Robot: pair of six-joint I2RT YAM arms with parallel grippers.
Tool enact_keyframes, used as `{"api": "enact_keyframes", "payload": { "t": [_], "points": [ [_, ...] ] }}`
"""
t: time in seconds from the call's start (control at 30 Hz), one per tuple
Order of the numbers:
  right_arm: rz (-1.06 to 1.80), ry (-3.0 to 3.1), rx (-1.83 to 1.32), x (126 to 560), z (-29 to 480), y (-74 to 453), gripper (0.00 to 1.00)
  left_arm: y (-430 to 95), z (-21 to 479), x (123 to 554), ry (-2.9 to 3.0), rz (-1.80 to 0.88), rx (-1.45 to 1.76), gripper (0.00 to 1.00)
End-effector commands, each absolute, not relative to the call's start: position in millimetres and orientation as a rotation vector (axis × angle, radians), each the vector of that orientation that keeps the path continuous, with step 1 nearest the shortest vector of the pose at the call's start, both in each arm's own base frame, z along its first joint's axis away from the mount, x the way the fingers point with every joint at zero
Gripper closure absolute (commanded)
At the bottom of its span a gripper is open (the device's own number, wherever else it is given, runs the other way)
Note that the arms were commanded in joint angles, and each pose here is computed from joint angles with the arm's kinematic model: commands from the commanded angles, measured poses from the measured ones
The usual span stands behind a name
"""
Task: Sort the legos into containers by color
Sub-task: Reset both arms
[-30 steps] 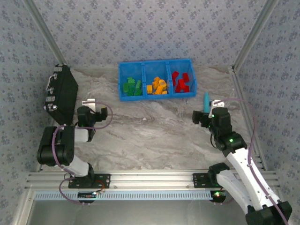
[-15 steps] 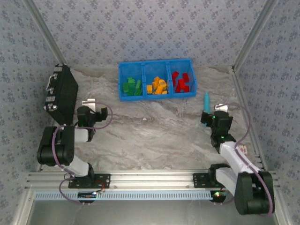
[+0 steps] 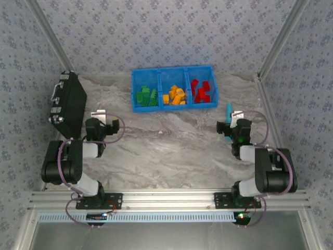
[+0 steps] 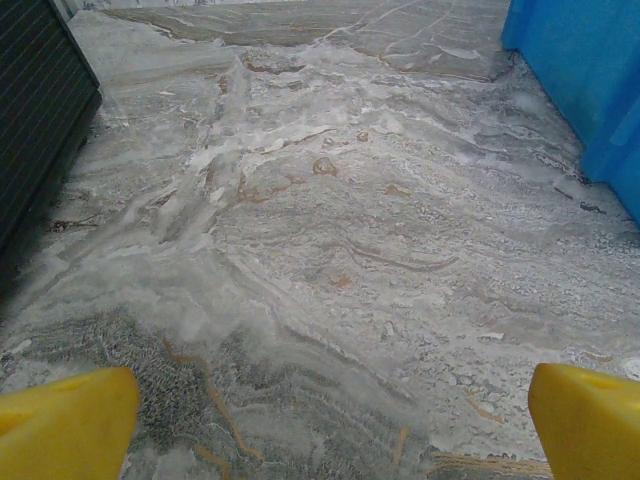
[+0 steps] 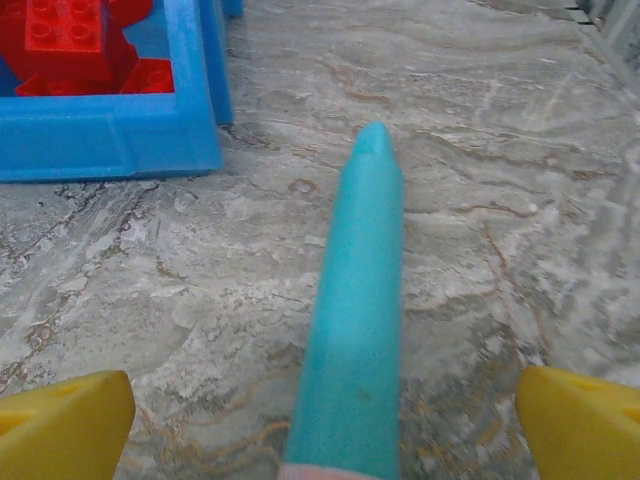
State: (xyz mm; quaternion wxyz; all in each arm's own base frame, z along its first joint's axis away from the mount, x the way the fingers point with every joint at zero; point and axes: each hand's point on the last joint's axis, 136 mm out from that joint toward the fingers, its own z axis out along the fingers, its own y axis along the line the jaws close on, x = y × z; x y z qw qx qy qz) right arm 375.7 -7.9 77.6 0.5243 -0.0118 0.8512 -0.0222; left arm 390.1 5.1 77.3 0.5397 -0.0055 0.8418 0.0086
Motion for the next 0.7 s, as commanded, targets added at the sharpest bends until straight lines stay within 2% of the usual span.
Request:
{"api": "enact_keyframes", "payload": {
  "t": [0.0,0.67],
  "points": [
    [-0.056,1.975,-0.071,389.8,89.1,-1.9,0.00,5.2,88.3,397.2,1.961,-0.002,-0.017,0.00],
    [-0.058,1.987,-0.001,391.3,83.1,-13.4,0.00,10.4,88.2,398.1,1.964,-0.026,-0.043,0.00]
  ]
}}
